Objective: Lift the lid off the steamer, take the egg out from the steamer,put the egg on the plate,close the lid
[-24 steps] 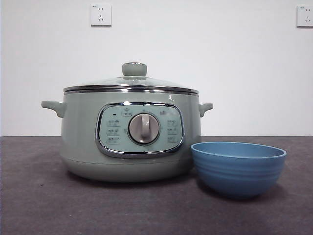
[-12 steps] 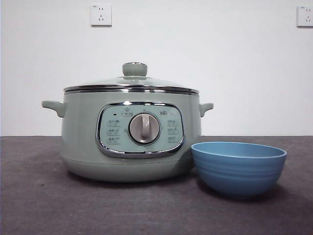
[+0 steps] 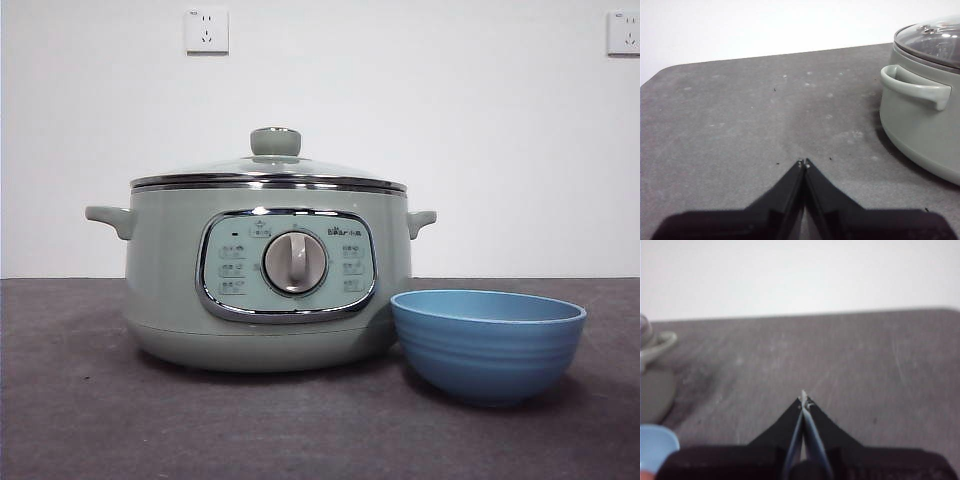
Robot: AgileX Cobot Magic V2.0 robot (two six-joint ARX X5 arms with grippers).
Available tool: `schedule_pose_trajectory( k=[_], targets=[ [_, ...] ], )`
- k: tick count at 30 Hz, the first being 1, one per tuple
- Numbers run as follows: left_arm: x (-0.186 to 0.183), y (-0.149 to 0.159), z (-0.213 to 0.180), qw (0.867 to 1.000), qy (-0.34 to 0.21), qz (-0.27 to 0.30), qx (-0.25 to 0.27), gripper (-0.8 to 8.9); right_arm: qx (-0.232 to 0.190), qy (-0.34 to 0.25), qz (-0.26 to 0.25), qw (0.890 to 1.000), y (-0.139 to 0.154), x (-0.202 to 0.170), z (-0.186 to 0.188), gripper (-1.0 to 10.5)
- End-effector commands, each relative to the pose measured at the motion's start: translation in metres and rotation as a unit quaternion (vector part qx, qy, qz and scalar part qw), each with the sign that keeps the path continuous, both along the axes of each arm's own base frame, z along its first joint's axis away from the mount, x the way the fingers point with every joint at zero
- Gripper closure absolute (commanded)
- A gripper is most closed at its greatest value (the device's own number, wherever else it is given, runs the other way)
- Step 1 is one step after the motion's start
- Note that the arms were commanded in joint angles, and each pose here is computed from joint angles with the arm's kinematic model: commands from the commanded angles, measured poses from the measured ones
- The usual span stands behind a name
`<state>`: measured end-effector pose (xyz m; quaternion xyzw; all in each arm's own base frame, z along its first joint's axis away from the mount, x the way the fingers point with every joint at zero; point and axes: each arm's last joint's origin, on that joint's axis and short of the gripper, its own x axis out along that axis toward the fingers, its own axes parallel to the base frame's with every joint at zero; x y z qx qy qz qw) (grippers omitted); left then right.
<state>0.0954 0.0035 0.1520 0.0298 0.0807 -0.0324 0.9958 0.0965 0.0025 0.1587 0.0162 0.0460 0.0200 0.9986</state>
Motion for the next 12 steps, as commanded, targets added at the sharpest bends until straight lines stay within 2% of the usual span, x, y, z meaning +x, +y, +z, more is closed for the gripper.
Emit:
schedule_pose_trajectory(
  k=[1,4,12],
  targets=[
    [0.0005,0.0004,-0.0041,1.000,0.004,0.004,-0.003,8.17,0.013,0.018,-0.004,1.000,-0.0001,0.0002,-0.0061,9.5],
    [0.0005,0.0004,-0.0041,1.000,0.004,0.004,-0.003,8.17,0.013,0.044,-0.003,0.999,0.0000,-0.0006,-0.0110,9.5],
    [0.0006,0.0004,-0.0040,1.000,0.004,0.004,-0.003,8.17,0.031,0.044,-0.002,0.999,0.0002,-0.0006,-0.0108,9.5]
  ],
)
